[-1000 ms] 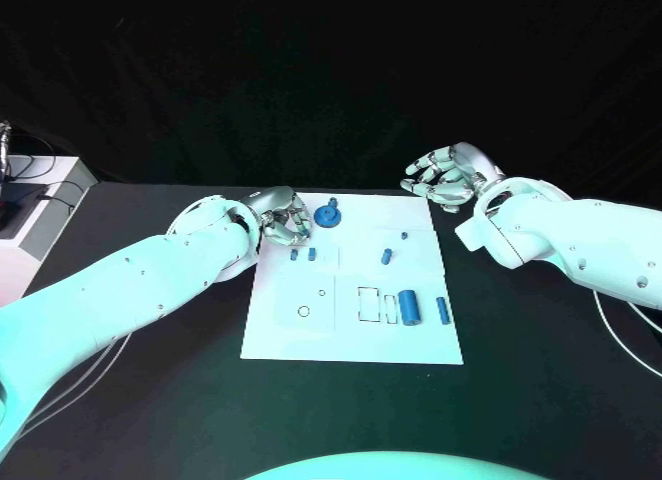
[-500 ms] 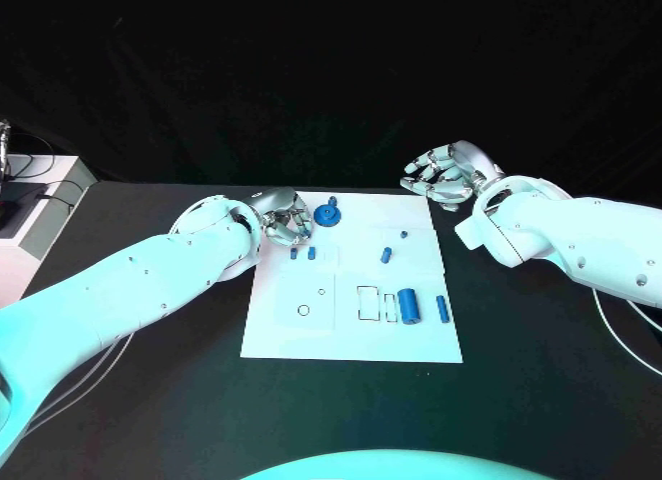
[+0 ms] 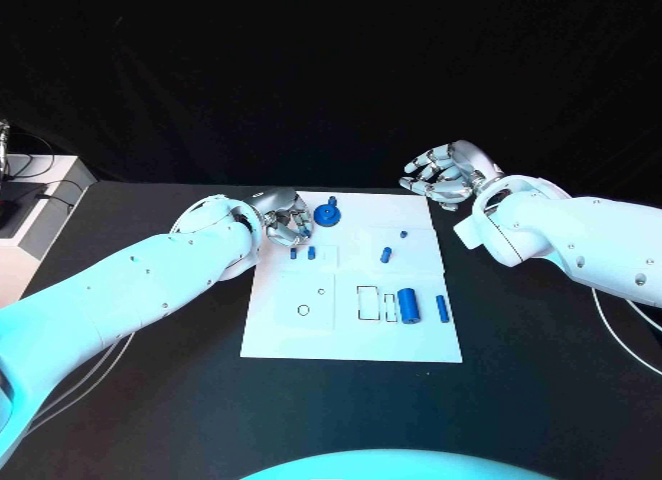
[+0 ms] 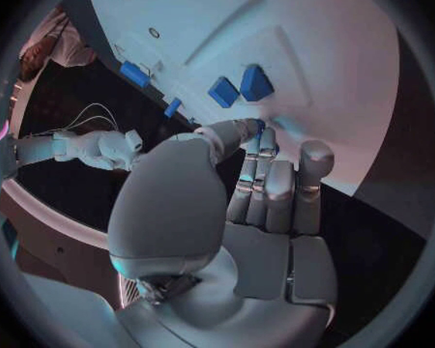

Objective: Assemble the parts on the task board

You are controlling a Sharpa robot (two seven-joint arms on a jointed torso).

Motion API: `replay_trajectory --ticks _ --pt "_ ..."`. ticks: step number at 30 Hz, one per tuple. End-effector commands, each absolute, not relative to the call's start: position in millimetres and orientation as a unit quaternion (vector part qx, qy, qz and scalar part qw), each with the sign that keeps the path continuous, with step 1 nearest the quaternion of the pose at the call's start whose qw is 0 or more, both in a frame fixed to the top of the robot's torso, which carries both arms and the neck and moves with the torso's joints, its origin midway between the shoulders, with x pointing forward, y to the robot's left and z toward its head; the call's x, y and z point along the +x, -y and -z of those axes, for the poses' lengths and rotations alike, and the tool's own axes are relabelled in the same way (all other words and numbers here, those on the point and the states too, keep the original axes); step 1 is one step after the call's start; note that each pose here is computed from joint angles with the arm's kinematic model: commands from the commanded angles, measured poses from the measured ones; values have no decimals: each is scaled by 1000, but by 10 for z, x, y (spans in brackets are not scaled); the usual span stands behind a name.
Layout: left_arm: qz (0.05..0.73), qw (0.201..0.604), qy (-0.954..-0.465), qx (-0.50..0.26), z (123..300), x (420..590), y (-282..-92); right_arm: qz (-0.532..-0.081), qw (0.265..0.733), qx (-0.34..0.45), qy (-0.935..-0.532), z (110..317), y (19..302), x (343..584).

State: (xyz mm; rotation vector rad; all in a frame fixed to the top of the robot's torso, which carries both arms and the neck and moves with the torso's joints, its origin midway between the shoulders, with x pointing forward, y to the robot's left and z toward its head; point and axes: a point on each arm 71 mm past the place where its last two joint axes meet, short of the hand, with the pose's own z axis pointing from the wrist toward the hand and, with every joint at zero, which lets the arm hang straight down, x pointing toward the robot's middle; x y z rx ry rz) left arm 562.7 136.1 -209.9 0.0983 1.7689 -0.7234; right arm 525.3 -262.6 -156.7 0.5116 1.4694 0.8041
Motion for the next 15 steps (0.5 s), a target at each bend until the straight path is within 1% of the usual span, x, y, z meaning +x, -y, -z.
replay_trajectory --ticks 1,6,15 --pt "293 555 -776 55 2168 5606 -1340 -356 643 216 -643 1560 2614 5249" --pt "288 555 -778 57 2172 5604 -1343 -356 643 217 -643 1560 2618 5249" --pt "302 572 -760 62 2131 5598 -1327 -356 643 217 -643 1560 2620 5250"
